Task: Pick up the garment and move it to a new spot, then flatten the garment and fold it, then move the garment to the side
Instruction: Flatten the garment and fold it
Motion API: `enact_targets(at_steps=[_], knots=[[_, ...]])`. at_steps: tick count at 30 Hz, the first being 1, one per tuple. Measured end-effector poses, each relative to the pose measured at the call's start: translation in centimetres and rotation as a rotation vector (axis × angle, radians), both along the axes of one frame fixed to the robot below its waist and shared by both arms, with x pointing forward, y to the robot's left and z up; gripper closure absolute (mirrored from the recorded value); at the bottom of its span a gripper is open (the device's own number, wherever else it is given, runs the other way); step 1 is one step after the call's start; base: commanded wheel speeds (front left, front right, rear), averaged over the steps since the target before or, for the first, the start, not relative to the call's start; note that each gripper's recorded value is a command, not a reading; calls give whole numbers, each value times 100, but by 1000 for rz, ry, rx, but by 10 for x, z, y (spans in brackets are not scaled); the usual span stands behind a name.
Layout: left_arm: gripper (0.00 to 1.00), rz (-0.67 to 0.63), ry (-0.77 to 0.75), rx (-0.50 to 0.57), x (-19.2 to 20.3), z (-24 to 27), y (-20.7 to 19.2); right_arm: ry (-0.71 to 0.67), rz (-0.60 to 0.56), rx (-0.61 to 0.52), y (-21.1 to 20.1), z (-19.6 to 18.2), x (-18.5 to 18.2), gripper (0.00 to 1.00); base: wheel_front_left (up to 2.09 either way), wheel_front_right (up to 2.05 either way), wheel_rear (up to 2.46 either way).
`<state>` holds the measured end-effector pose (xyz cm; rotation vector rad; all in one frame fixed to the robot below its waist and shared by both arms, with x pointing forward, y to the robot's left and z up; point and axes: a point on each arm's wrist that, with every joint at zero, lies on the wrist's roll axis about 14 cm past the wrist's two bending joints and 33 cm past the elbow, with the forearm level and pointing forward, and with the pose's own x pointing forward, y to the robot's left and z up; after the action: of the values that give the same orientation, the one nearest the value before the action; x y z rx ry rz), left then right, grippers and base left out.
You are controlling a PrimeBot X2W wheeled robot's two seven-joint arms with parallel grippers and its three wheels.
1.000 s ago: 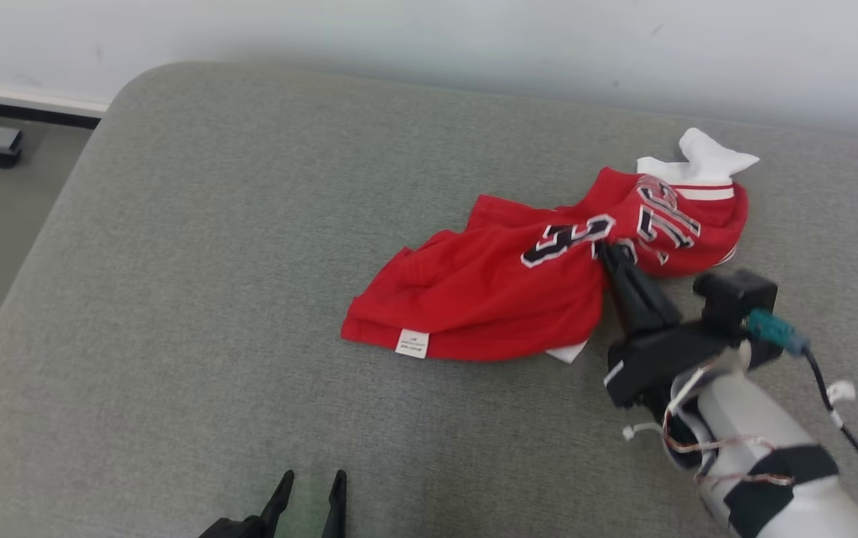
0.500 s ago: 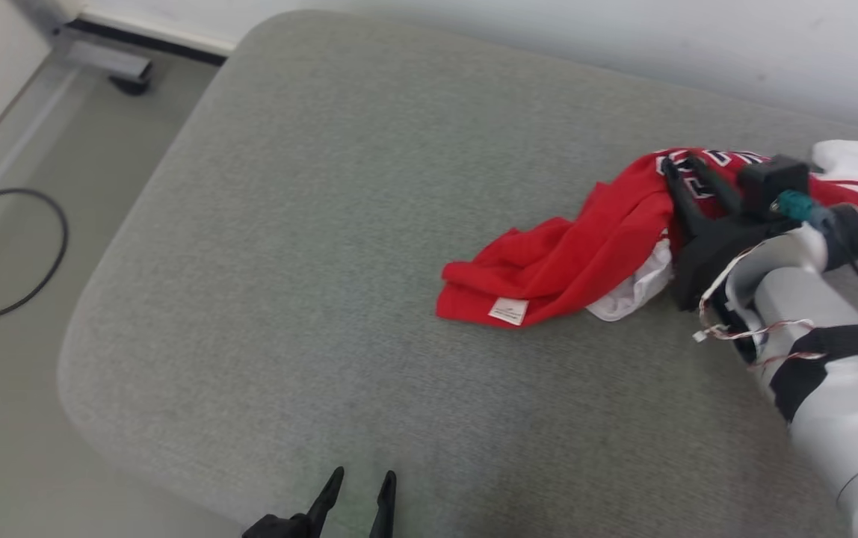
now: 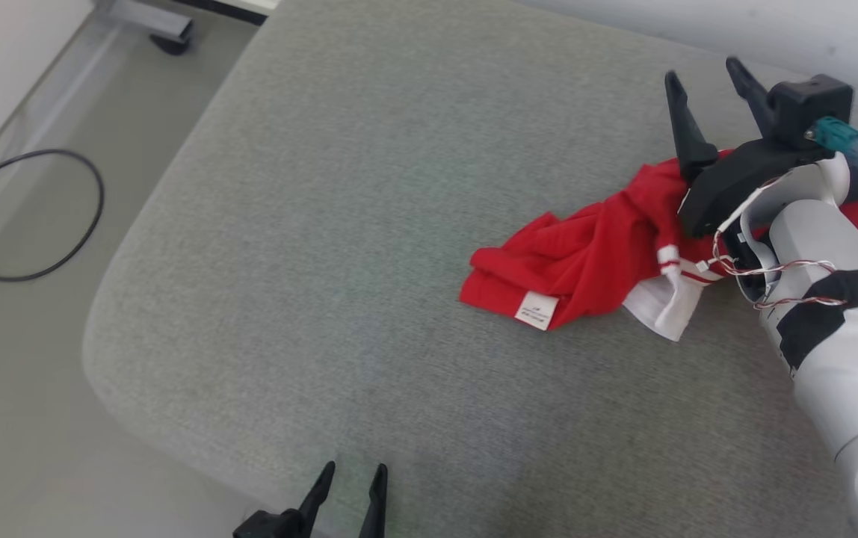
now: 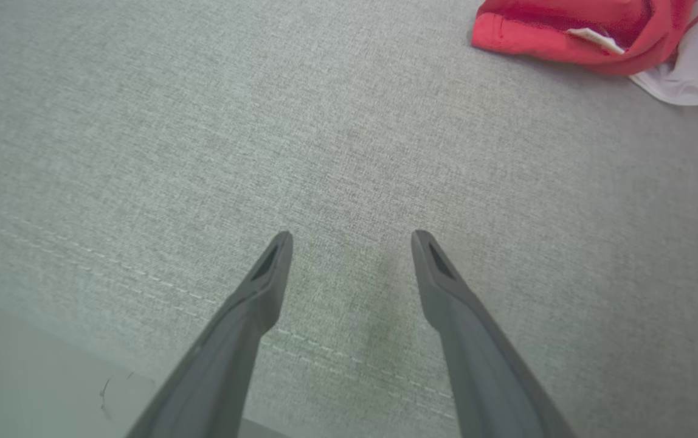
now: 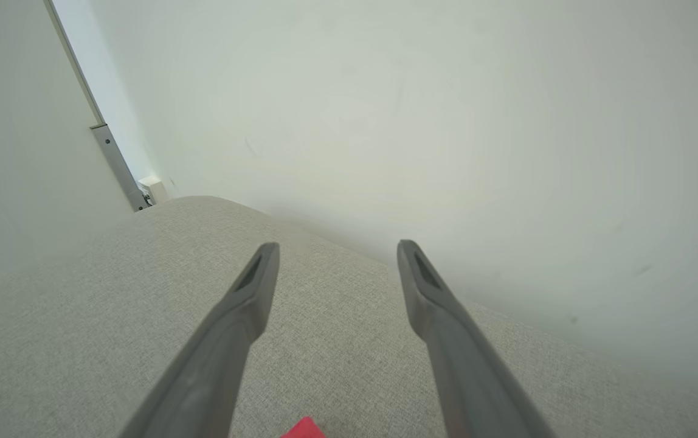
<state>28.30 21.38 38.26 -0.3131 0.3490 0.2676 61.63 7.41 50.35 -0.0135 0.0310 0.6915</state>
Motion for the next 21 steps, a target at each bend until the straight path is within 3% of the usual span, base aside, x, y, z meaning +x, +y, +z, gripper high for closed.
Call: enact_targets(at_steps=[5,11,21], knots=[[0,-33,-20,10,10,3,-2,-73,-21,102,-20,28,-13,0,0,0,0],[0,-84,-54,10,20,9,-10,-78,-57,143,-51,29,-45,0,0,0,0],[0,-154,-99,1,28,16,-26,58,-39,103,-72,-24,-140,0,0,0,0]])
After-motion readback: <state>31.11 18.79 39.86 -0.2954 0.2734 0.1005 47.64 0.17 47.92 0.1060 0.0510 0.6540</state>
